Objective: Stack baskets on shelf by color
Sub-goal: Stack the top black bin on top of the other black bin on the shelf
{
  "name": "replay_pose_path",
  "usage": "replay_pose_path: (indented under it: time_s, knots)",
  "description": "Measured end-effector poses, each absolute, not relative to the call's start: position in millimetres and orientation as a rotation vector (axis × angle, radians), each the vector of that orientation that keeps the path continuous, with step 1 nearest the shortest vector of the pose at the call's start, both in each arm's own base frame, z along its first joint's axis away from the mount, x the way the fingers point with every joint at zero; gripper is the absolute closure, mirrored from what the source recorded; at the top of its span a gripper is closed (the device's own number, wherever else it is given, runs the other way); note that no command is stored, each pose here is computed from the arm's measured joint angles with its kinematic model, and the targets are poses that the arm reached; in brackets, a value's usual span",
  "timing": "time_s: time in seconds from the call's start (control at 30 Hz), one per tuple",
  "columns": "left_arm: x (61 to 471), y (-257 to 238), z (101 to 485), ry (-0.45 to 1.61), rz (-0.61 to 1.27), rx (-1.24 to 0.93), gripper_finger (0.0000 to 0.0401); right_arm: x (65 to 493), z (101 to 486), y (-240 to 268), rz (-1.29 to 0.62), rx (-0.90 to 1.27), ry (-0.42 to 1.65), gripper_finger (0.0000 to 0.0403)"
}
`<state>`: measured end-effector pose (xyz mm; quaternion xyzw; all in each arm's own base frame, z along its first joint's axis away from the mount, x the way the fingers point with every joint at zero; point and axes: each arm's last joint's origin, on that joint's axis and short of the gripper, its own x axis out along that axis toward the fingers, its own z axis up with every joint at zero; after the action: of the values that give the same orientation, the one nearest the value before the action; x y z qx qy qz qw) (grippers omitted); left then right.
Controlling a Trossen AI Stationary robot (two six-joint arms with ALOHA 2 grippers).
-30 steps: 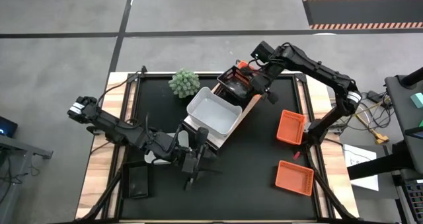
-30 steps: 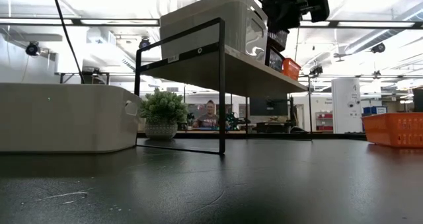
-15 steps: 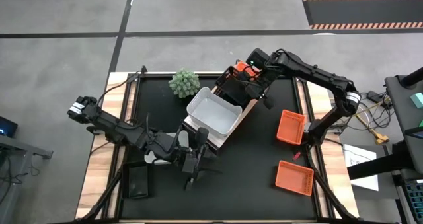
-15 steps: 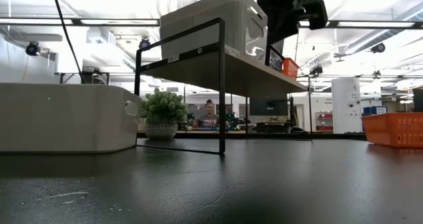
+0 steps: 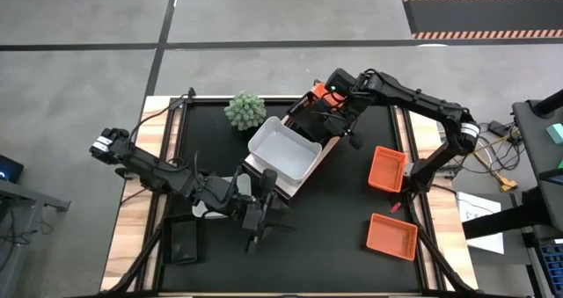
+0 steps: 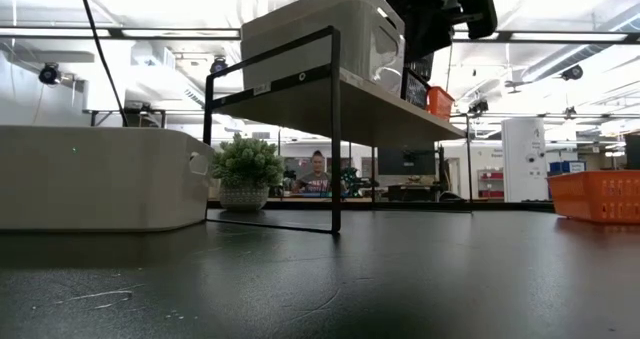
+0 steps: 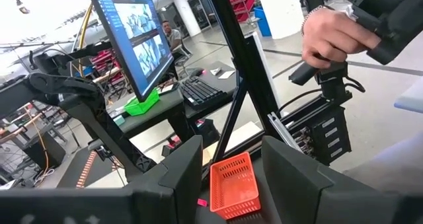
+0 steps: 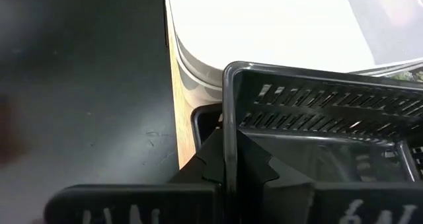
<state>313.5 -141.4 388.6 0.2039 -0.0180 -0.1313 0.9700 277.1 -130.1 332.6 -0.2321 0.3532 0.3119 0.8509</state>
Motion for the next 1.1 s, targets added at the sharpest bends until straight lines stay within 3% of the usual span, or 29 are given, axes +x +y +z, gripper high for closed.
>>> replay_pose_path:
  time_s: [1.1]
  knots:
    - [310.9, -140.0, 392.6, -0.061, -0.259, 0.430, 0.0260, 279.5, 341.4, -126.5, 0.678, -0.483, 0.682, 0.0394]
